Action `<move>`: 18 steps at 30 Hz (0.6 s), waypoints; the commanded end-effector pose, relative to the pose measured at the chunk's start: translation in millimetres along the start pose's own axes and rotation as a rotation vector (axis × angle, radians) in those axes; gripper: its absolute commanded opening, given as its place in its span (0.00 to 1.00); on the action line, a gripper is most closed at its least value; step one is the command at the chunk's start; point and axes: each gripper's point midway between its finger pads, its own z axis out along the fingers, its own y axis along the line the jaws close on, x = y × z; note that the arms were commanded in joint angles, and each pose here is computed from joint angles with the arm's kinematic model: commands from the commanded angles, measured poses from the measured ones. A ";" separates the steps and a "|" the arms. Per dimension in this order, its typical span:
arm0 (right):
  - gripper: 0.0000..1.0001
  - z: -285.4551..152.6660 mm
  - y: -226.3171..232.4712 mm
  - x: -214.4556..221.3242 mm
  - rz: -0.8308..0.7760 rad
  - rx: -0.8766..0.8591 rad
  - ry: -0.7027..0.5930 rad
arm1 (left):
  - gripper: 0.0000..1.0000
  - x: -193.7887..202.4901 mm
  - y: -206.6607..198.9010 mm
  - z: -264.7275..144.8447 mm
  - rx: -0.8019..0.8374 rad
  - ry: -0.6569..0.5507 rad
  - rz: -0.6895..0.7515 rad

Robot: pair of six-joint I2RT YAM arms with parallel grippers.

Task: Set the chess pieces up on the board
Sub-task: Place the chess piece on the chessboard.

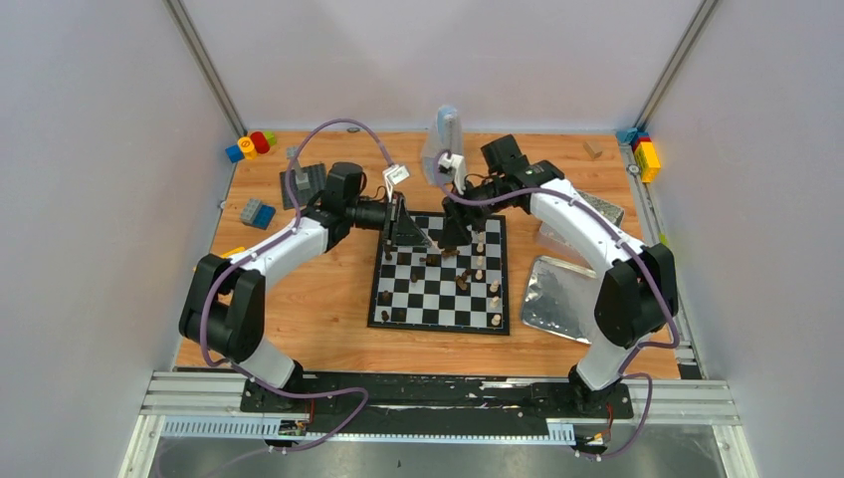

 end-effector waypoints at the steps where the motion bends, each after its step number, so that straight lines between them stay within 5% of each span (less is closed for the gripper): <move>1: 0.64 -44.9 0.4 -45.8 0.018 -0.024 -0.191 | 0.00 -29.5 -16.4 -15.5 0.018 -0.135 0.086; 18: 0.66 -33.7 18.2 -46.2 0.231 -0.387 -0.292 | 0.00 -50.8 -31.2 -28.5 0.082 -0.394 0.058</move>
